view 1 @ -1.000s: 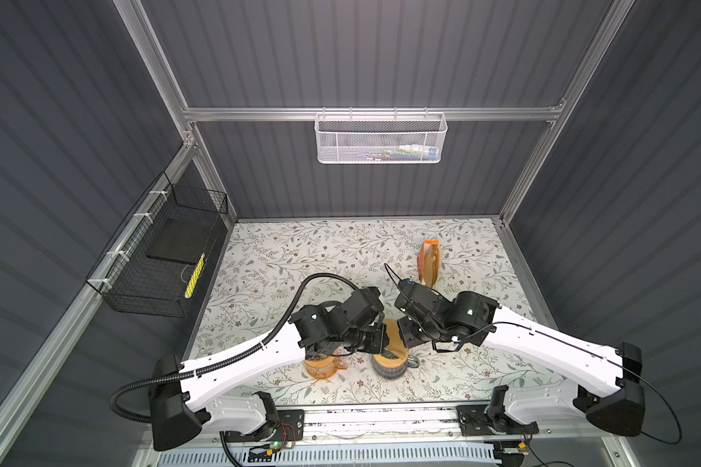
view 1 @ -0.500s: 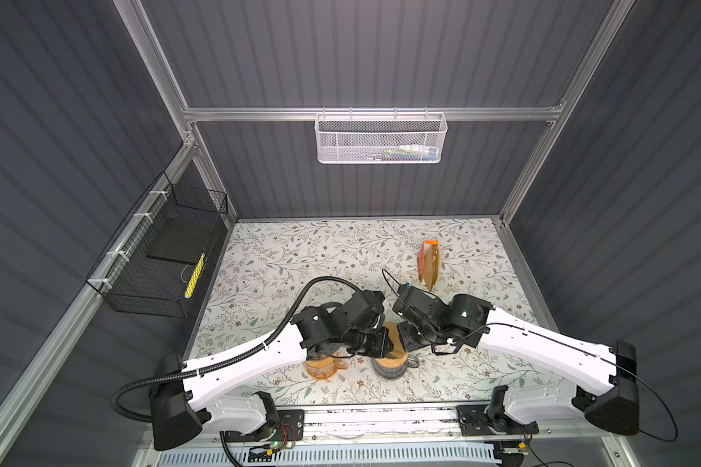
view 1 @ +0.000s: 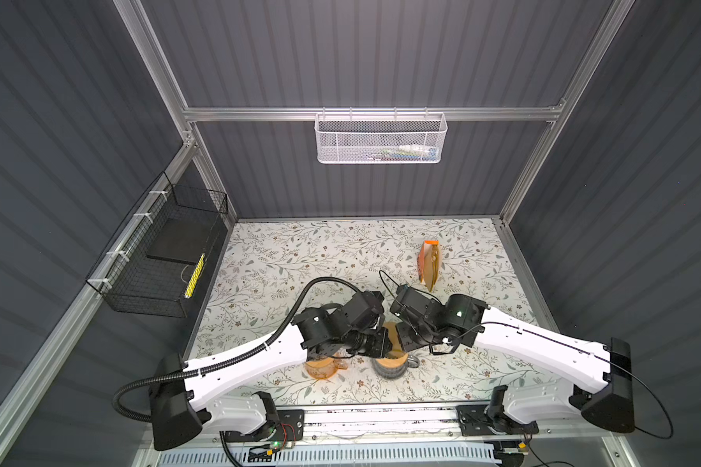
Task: Place the coffee filter in the dripper
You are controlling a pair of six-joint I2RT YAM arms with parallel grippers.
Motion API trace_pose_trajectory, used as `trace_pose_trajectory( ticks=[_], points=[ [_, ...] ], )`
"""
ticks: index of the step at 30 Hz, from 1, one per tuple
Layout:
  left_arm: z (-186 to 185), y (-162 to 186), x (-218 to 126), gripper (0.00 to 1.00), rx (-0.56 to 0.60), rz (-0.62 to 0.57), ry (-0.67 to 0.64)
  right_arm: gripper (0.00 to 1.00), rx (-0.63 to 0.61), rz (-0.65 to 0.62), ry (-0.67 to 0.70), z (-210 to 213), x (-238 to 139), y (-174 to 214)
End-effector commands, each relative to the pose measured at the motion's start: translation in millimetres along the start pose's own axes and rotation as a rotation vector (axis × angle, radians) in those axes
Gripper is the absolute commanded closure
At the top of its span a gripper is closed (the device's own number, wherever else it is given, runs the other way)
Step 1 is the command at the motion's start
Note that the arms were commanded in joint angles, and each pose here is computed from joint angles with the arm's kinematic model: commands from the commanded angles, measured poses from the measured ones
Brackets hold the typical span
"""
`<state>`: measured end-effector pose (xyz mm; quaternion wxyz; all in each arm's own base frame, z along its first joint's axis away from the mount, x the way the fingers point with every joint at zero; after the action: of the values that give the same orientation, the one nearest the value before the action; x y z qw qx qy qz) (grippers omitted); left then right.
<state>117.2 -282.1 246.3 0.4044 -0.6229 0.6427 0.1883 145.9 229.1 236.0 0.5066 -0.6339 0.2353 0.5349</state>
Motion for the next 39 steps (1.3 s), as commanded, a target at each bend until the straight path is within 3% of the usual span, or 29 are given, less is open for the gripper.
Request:
trace_pose_trajectory(
  ticks=[1, 16, 29, 39],
  points=[
    [1.7, -0.2, 3.3, 0.82, -0.004, -0.014, -0.014, 0.92, 0.001, 0.007, 0.026, -2.4, 4.5, 3.5],
    [8.4, 2.4, 5.9, 0.82, -0.017, -0.035, -0.007, 0.92, -0.017, 0.016, 0.038, 2.8, 9.8, 0.8],
    [15.6, 3.2, -13.2, 0.82, 0.007, -0.096, -0.045, 0.92, -0.004, 0.024, 0.042, 5.2, 5.6, 1.5],
    [20.8, 3.9, -13.0, 0.82, 0.013, -0.099, -0.080, 0.82, -0.007, -0.019, 0.042, 4.5, -13.8, -5.9]
  ],
)
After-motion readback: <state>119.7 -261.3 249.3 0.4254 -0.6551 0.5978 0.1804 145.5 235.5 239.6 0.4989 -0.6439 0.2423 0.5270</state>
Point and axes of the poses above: each gripper's point midway between its finger pads, its own x axis out along the fingers, its own z axis along the line the jaws close on, y = z × x, the point moved 7 cm from there along -x, back along the fingers, and after that the axes turned 7 degrees about -x, right-handed, at the moved point
